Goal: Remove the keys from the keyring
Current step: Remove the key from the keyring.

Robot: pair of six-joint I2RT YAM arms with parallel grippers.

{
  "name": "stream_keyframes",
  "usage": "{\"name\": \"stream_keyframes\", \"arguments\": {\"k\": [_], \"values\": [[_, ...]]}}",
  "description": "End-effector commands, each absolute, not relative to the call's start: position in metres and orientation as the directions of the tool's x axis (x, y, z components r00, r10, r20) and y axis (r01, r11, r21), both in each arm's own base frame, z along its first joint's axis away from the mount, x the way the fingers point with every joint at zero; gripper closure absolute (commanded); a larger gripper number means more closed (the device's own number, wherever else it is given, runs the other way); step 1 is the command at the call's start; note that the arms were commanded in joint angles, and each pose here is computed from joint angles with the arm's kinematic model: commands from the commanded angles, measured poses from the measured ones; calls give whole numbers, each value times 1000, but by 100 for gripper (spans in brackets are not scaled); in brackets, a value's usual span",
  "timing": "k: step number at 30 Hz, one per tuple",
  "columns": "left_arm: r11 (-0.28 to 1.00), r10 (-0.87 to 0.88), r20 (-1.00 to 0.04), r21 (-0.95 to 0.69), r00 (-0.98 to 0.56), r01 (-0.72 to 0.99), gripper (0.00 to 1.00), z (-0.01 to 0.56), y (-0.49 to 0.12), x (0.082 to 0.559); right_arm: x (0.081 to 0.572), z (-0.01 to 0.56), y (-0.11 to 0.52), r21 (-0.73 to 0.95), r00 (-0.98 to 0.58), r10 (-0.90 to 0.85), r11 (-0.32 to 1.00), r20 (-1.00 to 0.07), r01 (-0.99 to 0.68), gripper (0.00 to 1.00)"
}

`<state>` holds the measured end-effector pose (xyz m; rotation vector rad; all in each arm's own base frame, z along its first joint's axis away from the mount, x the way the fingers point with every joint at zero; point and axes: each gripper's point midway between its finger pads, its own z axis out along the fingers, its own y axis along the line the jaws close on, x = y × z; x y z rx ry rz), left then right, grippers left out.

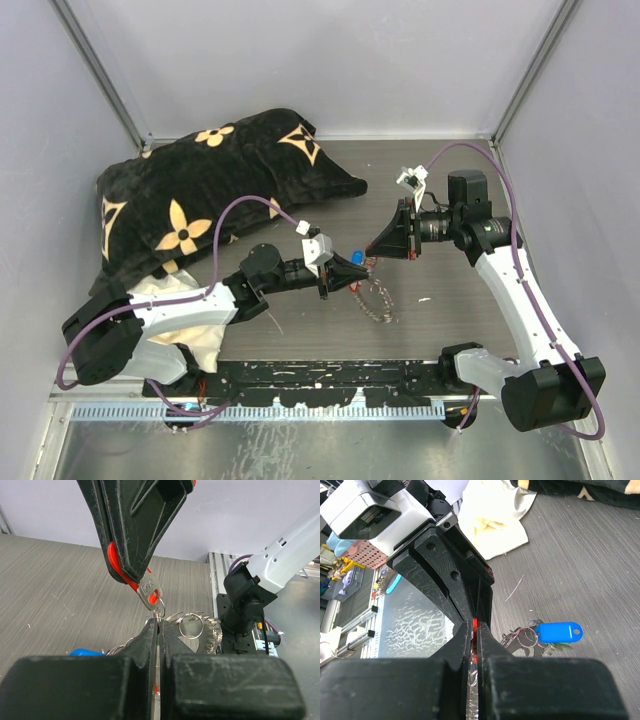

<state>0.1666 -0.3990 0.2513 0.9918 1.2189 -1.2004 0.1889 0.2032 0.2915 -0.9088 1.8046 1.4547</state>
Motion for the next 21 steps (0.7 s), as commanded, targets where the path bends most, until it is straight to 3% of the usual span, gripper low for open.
{"name": "stream_keyframes", "arguments": {"k": [1,21], "values": [[143,-164,-987,-20,4,990,100,273,-400,169,181,310,201,466,-477,-104,115,-873,-878,99],[107,-249,-968,-47,-19,993,100,279,-395,161,196,264,178,309,-396,-247,326,-884,-893,99]]}}
